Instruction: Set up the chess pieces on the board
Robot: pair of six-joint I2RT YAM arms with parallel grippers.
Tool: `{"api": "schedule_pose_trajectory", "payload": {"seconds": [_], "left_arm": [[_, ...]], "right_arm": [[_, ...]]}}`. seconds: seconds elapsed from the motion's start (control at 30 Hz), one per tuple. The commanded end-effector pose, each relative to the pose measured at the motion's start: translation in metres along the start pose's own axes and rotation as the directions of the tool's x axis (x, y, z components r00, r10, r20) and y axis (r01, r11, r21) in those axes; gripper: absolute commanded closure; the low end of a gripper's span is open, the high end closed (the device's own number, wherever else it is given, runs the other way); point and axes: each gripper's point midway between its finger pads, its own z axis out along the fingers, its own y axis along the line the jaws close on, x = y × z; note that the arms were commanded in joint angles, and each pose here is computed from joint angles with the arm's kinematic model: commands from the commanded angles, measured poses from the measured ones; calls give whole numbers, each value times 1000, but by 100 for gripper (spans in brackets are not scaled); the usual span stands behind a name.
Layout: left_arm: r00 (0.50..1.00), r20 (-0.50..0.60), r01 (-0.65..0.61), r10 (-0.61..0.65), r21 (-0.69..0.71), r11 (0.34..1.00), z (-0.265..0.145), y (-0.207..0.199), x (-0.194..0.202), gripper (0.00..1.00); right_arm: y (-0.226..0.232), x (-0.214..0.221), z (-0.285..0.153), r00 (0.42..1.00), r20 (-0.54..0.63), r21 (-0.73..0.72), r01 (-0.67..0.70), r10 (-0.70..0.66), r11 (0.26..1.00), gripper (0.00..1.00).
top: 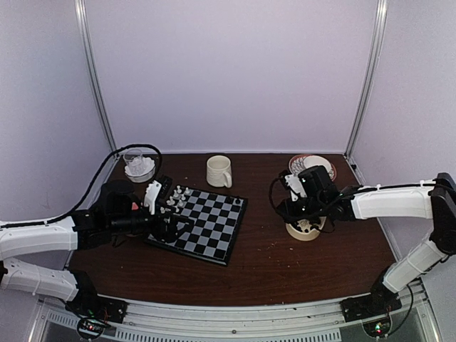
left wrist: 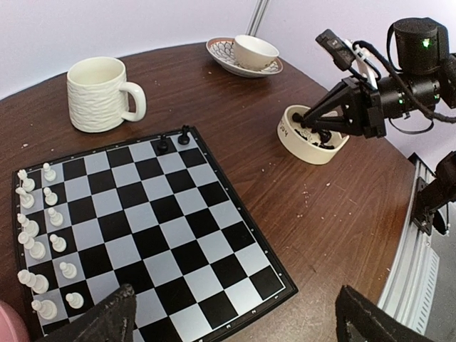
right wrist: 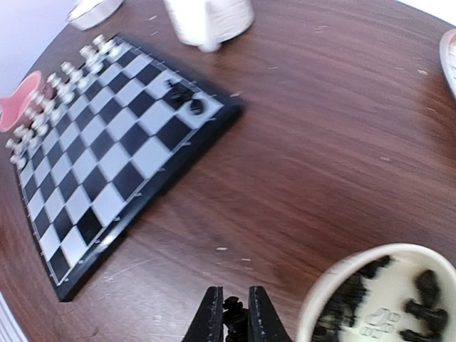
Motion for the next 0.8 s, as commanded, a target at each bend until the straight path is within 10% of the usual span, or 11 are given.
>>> {"api": "schedule_pose_trajectory", "payload": {"seconds": [0.0,0.77], "left_arm": [[999,46,16,-14,-52,999,-3,6,-14,2],[997,39,74,-69,-155,985,-2,28,-9,2]], "right_arm": [[47,-25,11,996,51,-97,81,-76,992,89],[176,-26,113,974,59,-258,227,-219,939,89]]}}
